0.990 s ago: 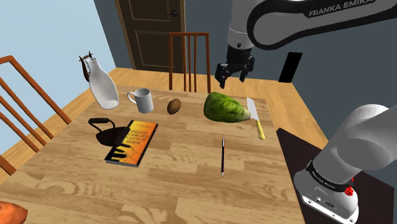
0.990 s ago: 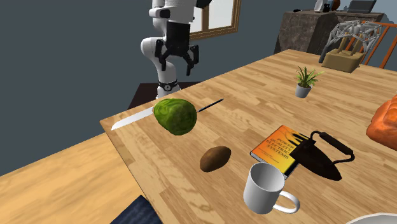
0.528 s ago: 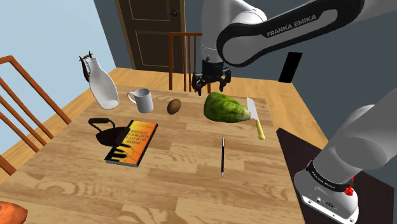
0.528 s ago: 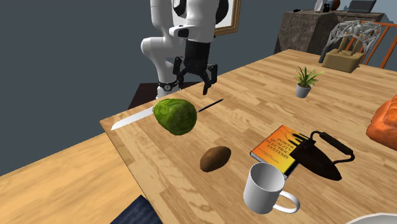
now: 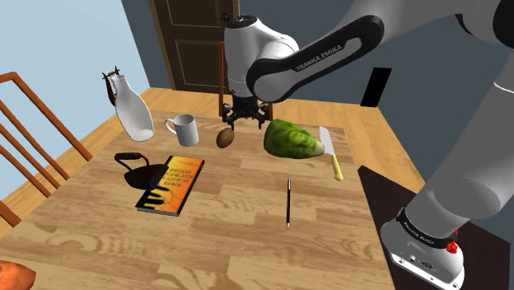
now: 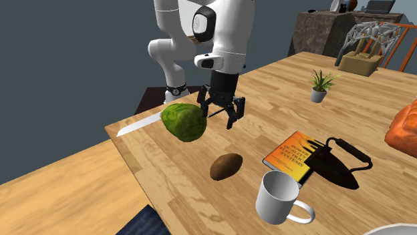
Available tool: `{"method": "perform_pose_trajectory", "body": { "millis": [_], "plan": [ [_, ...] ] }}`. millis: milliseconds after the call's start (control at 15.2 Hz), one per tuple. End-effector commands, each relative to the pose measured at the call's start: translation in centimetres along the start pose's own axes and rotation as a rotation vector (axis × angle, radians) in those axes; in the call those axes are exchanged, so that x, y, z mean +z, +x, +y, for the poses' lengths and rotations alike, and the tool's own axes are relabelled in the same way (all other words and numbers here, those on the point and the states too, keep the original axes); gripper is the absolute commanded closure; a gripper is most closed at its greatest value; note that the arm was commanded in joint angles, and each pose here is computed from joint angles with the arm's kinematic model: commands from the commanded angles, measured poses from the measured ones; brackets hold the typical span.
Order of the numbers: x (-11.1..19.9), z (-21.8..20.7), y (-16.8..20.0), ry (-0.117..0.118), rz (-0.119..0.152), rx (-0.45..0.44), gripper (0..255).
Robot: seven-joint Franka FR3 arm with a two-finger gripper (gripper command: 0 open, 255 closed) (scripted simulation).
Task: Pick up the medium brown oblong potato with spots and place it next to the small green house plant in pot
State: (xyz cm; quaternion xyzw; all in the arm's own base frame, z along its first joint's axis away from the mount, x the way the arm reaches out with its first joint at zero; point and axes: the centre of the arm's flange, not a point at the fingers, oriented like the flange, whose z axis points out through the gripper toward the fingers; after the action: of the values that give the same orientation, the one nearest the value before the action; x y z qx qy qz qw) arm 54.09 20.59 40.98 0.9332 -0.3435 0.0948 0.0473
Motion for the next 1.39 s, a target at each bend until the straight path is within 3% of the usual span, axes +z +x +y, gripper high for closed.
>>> {"method": "perform_pose_trajectory", "body": {
  "millis": [0,396,924,1320],
  "plan": [
    [1.4,-2.3,0.9,-0.001,0.007,0.056,0],
    [5.4,-8.4,4.1,-0.004,0.024,0.209,0],
    [9.4,-8.4,4.1,-0.004,0.024,0.209,0],
    [9.4,-8.4,4.1,-0.004,0.024,0.209,0]
  ]
}}
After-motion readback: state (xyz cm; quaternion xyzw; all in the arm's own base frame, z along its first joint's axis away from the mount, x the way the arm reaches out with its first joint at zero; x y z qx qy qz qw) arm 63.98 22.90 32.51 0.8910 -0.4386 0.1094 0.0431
